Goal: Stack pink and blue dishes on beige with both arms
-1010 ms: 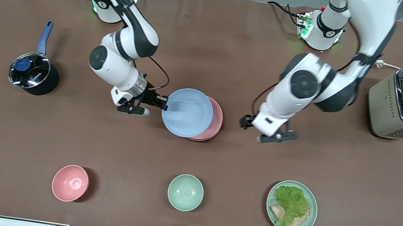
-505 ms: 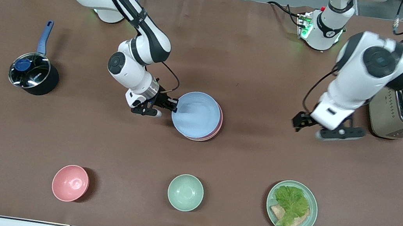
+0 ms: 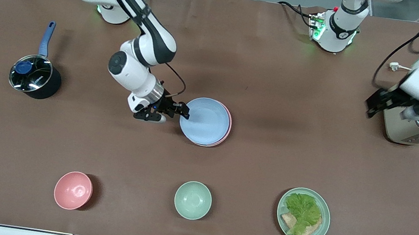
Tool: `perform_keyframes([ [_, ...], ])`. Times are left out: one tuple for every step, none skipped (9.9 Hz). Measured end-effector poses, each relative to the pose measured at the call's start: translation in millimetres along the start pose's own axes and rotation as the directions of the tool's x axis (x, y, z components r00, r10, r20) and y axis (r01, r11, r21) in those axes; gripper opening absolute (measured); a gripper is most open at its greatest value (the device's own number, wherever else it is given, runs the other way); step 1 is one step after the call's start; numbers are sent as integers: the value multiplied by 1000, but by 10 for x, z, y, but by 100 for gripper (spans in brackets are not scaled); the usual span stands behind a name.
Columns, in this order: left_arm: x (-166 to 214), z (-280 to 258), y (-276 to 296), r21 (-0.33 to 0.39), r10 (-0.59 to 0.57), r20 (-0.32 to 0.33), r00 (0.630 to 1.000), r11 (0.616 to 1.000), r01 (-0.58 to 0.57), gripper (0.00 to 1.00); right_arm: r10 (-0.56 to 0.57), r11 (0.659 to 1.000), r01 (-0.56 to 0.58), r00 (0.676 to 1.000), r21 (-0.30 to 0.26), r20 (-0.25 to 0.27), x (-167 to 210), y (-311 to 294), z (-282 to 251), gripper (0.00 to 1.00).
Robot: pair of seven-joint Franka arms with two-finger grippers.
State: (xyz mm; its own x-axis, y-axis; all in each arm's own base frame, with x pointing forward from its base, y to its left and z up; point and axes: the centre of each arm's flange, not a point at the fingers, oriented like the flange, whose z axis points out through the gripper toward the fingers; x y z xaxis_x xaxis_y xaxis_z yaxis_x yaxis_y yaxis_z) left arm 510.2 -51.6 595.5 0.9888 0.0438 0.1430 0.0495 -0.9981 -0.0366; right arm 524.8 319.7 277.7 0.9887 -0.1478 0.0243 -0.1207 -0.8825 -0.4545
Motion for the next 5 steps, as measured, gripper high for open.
perform_keyframes([
  [-79, -266, -171, -25, 23, 20, 1000, 999, -23, 100, -23, 999, 23, 1000, -22, -9, 153, -15, -508, 100],
  [-154, -511, -296, -55, 34, 25, 999, 998, -33, 100, -54, 995, 52, 998, -90, -22, 312, 106, -1095, 100],
  [-229, -737, -367, -71, 37, 41, 998, 997, -34, 100, -58, 981, 53, 998, -187, -21, 450, 350, -1698, 100],
  [-292, -943, -384, -75, 39, 61, 997, 997, -34, 100, -36, 962, 32, 999, -271, -9, 550, 593, -2252, 100],
  [-316, -1114, -386, -76, 41, 63, 997, 996, -36, 100, -4, 942, 0, 1000, -336, -11, 653, 812, -2780, 100],
])
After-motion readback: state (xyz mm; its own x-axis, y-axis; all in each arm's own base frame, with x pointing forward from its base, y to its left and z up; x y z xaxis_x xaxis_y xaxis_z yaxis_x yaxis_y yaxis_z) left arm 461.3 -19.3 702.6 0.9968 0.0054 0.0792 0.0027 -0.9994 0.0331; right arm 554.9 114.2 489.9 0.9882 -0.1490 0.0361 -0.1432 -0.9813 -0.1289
